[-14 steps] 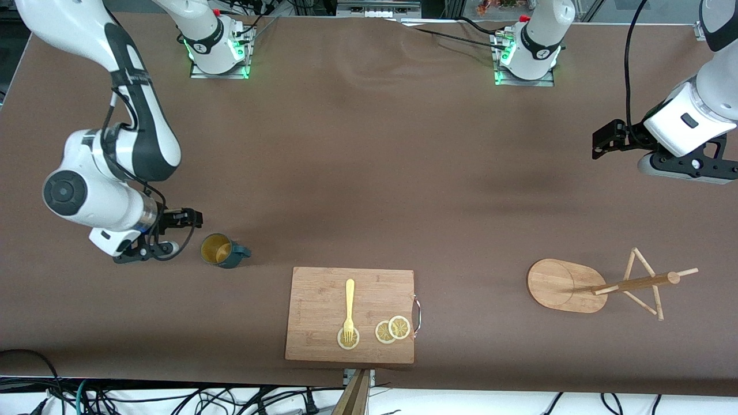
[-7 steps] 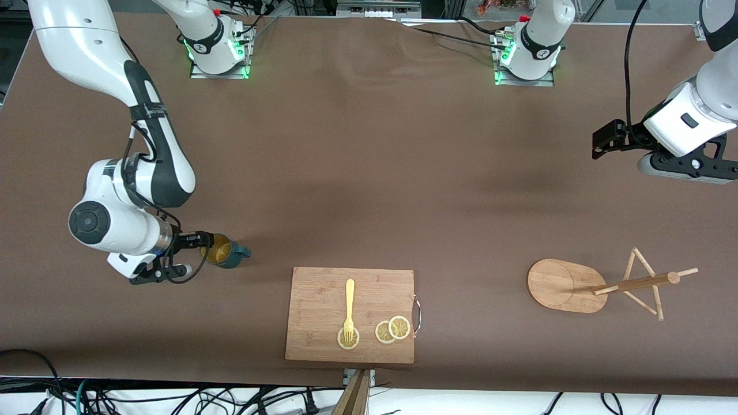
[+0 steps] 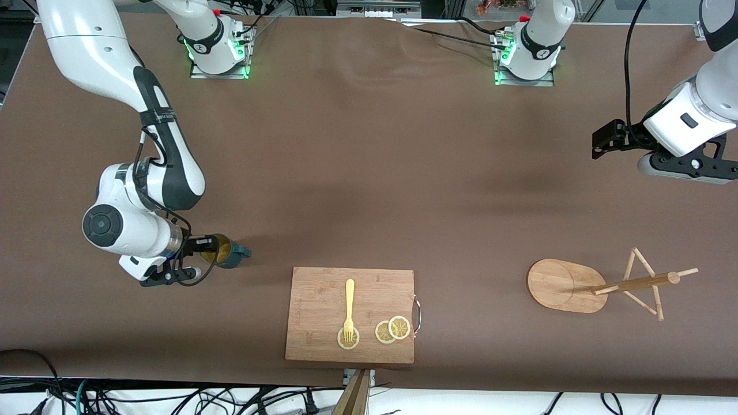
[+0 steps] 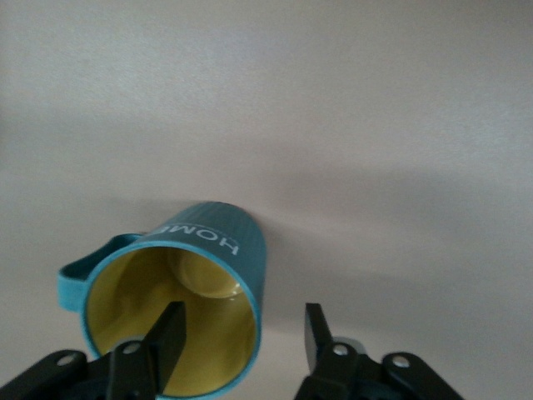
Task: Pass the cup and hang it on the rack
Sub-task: 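Close the right gripper on the mug rim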
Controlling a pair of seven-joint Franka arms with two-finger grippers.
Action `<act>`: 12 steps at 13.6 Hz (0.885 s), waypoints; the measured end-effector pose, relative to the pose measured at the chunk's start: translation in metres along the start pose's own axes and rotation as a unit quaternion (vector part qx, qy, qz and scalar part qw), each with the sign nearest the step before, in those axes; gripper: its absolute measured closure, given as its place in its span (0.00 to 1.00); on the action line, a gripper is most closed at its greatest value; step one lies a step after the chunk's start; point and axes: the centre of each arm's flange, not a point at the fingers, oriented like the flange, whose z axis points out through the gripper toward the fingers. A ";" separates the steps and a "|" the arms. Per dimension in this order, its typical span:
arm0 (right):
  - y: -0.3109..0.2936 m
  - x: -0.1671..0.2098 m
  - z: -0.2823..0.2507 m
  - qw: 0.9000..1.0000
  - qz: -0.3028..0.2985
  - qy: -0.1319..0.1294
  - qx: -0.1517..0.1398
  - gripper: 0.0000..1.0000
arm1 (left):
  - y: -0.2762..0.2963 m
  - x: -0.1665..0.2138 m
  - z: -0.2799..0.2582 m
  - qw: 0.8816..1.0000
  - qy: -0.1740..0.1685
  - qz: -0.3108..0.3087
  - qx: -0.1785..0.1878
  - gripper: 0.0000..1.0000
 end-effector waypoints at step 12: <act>-0.003 -0.002 0.022 1.000 0.021 0.001 0.006 0.96 | 0.002 -0.010 0.008 0.999 -0.047 0.002 -0.001 0.00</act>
